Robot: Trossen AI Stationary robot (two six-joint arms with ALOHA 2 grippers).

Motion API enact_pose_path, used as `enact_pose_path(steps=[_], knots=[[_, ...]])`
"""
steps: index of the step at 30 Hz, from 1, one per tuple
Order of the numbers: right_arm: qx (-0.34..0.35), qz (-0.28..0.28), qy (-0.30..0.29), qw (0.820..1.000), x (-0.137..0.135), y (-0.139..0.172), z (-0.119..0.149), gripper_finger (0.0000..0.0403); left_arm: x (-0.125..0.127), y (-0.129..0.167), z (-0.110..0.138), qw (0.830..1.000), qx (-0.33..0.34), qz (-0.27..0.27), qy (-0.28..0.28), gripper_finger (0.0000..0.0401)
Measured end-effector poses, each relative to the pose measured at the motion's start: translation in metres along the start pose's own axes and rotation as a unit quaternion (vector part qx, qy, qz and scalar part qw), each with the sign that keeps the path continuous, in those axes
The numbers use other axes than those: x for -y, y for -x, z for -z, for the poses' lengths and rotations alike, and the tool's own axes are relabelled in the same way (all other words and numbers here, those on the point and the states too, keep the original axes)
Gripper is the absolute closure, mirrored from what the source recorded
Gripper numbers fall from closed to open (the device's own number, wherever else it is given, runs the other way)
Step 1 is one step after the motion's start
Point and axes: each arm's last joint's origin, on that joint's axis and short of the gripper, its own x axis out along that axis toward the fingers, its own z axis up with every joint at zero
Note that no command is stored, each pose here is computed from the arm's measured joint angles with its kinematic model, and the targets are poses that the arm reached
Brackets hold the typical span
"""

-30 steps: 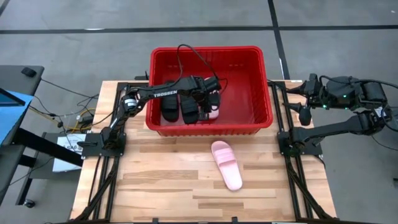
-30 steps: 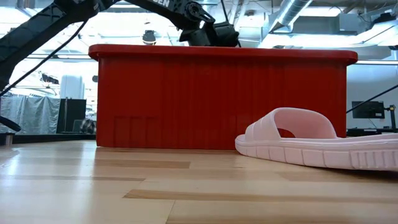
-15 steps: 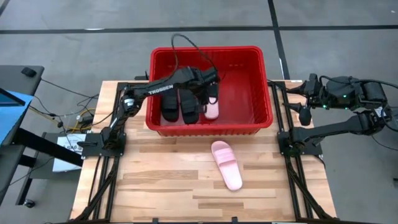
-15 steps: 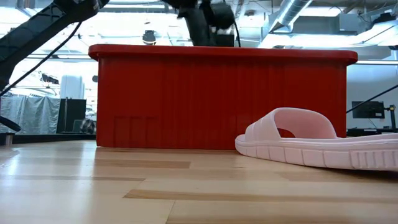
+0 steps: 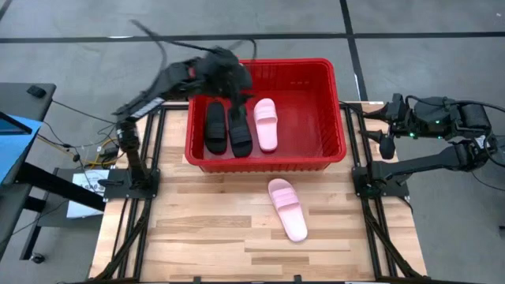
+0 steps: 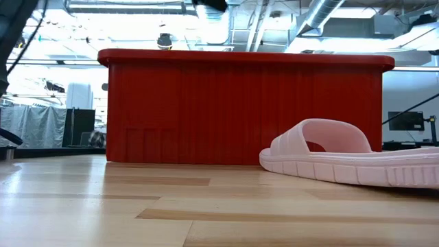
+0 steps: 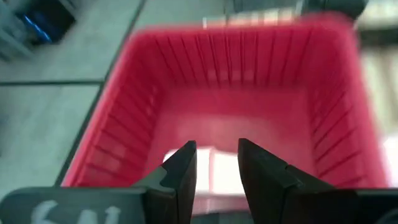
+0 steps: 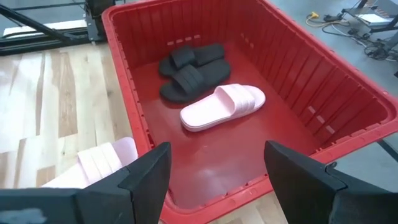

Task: Pick and place slides into bin
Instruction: Put the pink slide into the red bin

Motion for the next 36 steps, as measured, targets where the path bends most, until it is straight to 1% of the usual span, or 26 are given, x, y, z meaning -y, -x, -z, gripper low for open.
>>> enact_pose_path(steps=[3, 7, 10, 14, 16, 18, 21, 25, 27, 28, 31, 34, 36], knots=[[-0.001, -0.006, -0.027, 1.0, 0.0, 0.0, 0.0, 0.0154, 0.004, 0.028, -0.011, 0.998, 0.062, 0.0, 0.019, 0.0293], [-0.007, -0.057, -0.029, 0.998, -0.003, 0.0, 0.0, 0.0154, 0.021, 0.047, -0.023, 0.993, 0.117, 0.016, 0.016, 0.0293], [-0.002, -0.076, -0.03, 0.997, -0.005, 0.0, -0.001, 0.0154, 0.036, 0.049, -0.028, 0.991, 0.132, 0.034, 0.012, 0.0293], [0.007, -0.078, -0.033, 0.996, -0.006, -0.003, -0.002, 0.0154, 0.061, 0.03, -0.029, 0.989, 0.141, 0.049, 0.023, 0.0293], [0.008, -0.085, -0.032, 0.996, -0.007, -0.007, -0.001, 0.0154, 0.076, 0.018, -0.022, 0.989, 0.141, 0.039, 0.032, 0.0293], [0.005, -0.096, -0.032, 0.995, -0.009, -0.011, 0.0, 0.0154, 0.09, 0.016, -0.014, 0.984, 0.167, 0.025, 0.05, 0.0293], [-0.01, -0.115, -0.029, 0.993, -0.012, -0.018, 0.003, 0.0154, 0.11, 0.025, 0.004, 0.973, 0.213, 0.016, 0.085, 0.0293], [-0.024, -0.148, -0.027, 0.988, -0.017, -0.027, 0.007, 0.0154, 0.14, 0.036, 0.04, 0.964, 0.24, 0.016, 0.116, 0.0293], [-0.021, -0.182, -0.028, 0.983, -0.02, -0.032, 0.007, 0.0154, 0.156, 0.039, 0.057, 0.961, 0.245, 0.015, 0.124, 0.0293], [-0.02, -0.205, -0.028, 0.978, -0.022, -0.033, 0.007, 0.0154, 0.164, 0.041, 0.064, 0.96, 0.249, 0.017, 0.128, 0.0293], [-0.019, -0.278, -0.028, 0.96, -0.028, -0.04, 0.008, 0.0154, 0.187, 0.04, 0.085, 0.963, 0.231, 0.02, 0.134, 0.0293], [-0.028, -0.353, -0.045, 0.934, -0.036, -0.048, 0.01, 0.0154, 0.209, 0.041, 0.098, 0.967, 0.219, 0.018, 0.128, 0.0293], [-0.039, -0.392, -0.058, 0.917, -0.04, -0.055, 0.012, 0.0154, 0.219, 0.045, 0.101, 0.966, 0.219, 0.012, 0.139, 0.0293]])
